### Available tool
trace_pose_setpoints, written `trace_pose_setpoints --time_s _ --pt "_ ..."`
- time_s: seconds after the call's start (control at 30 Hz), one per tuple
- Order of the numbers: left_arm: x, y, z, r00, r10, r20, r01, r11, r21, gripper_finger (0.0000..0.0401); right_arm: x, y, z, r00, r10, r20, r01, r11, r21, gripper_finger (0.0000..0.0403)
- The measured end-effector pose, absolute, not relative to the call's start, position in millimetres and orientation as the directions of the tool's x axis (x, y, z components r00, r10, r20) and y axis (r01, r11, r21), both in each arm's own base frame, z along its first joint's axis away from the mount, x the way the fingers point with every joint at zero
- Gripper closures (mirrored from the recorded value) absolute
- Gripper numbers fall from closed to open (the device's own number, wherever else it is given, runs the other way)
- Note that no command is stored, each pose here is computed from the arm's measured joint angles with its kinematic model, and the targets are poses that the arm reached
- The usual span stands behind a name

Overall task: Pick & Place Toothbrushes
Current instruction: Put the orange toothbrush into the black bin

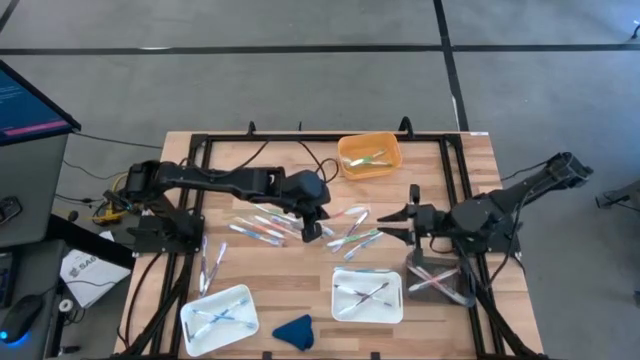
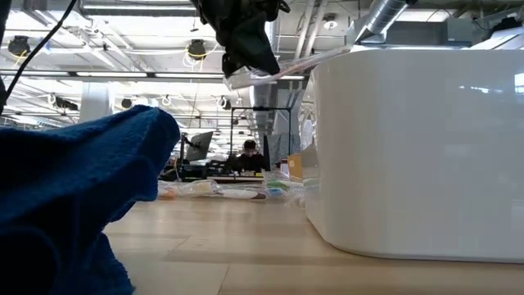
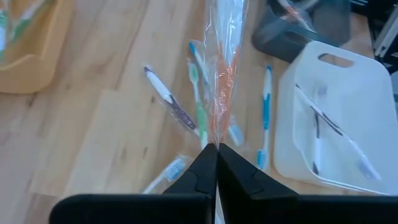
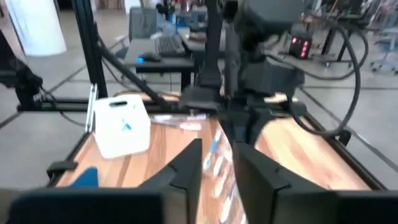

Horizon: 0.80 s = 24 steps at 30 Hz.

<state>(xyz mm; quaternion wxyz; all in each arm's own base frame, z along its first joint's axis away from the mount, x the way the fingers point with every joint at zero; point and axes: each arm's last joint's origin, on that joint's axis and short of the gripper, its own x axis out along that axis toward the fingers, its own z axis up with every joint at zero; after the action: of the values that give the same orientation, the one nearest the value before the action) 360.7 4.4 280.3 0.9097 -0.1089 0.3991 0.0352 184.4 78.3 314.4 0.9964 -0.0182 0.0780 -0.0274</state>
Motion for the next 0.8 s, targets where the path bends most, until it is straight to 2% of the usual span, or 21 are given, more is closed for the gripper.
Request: trace_pose_setpoints --time_s 0.1,0.2,0.4,0.63,0.8 --pt "360.7 -6.6 280.3 0.678 -0.035 -0.734 -0.138 0.975 -0.175 0.0401 190.0 72.3 309.4 0.977 -0.057 -0.208 0.046 0.997 -0.056 0.0286" --pt "360.0 -17.7 280.0 0.675 -0.023 -0.737 -0.16 0.971 -0.177 0.0401 198.9 70.4 306.0 0.945 -0.069 -0.319 0.038 0.994 -0.102 0.0257" --pt "357.4 -33.6 276.9 0.662 -0.032 -0.749 -0.182 0.962 -0.202 0.0401 237.0 82.3 302.8 0.878 -0.101 -0.469 0.015 0.983 -0.184 0.0217" --pt "346.2 -36.6 242.9 0.586 -0.029 -0.81 -0.237 0.95 -0.205 0.0401 281.6 100.2 302.2 0.812 -0.127 -0.569 -0.014 0.971 -0.237 0.0202" --pt "341.8 -39.7 225.2 0.583 -0.035 -0.812 -0.249 0.944 -0.219 0.0401 306.2 106.0 285.3 0.685 -0.17 -0.709 -0.058 0.957 -0.285 0.0208"
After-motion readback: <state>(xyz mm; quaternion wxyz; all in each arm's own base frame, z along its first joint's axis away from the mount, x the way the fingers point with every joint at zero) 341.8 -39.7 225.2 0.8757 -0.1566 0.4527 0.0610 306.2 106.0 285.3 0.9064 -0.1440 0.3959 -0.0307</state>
